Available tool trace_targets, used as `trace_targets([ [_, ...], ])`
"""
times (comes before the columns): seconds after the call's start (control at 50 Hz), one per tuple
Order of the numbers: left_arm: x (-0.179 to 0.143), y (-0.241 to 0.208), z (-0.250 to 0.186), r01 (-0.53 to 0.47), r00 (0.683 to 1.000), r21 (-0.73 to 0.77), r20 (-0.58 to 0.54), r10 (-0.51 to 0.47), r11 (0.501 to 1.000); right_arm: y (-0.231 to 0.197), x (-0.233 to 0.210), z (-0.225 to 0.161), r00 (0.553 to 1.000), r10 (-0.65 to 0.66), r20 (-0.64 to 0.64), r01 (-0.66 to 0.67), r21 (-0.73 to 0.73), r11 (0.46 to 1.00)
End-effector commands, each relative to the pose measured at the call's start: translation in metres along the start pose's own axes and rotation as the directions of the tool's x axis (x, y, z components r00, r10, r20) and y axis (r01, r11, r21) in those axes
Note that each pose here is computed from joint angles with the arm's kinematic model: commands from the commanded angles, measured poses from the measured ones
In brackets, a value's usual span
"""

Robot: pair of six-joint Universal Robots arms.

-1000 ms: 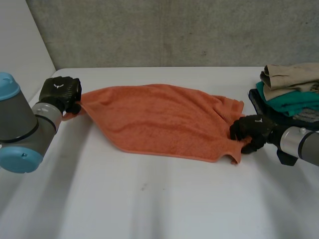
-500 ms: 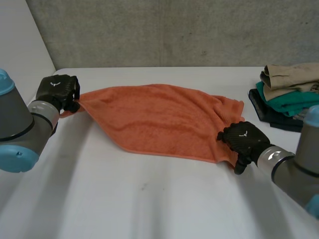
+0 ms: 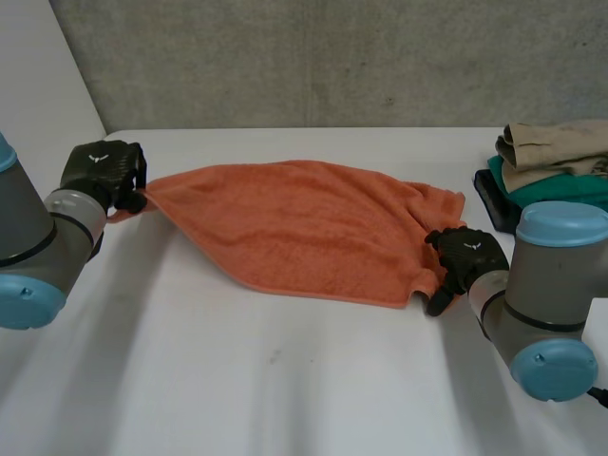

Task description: Fold the laundry.

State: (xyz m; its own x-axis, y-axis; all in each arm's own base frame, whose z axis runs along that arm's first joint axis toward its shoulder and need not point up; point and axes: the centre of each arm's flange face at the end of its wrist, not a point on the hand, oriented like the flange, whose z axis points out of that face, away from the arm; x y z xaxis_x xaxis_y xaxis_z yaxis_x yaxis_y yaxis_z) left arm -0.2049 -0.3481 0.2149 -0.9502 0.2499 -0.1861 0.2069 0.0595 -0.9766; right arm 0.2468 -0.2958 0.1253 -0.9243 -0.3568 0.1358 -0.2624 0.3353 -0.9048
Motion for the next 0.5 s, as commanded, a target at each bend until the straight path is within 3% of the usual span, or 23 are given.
trace_targets([
  [0.02, 0.002, 0.000, -0.002, -0.005, 1.000, -0.006, -0.004, 0.005, 1.000, -0.004, -0.012, -0.007, 0.999, 0.022, 0.026, -0.022, 0.002, 1.000],
  [0.36, 0.001, 0.000, -0.002, -0.020, 1.000, -0.011, 0.004, 0.020, 1.000, -0.010, -0.013, 0.001, 0.996, -0.041, -0.080, 0.046, 0.061, 0.997],
  [0.44, -0.007, -0.002, -0.006, -0.087, 0.995, -0.038, 0.035, 0.089, 0.995, -0.025, 0.001, -0.006, 0.983, -0.151, -0.101, 0.158, 0.073, 0.985],
  [0.5, -0.016, -0.006, -0.025, -0.213, 0.974, -0.130, 0.046, 0.221, 0.968, -0.034, 0.007, -0.025, 0.924, -0.381, -0.031, 0.382, 0.039, 0.923],
])
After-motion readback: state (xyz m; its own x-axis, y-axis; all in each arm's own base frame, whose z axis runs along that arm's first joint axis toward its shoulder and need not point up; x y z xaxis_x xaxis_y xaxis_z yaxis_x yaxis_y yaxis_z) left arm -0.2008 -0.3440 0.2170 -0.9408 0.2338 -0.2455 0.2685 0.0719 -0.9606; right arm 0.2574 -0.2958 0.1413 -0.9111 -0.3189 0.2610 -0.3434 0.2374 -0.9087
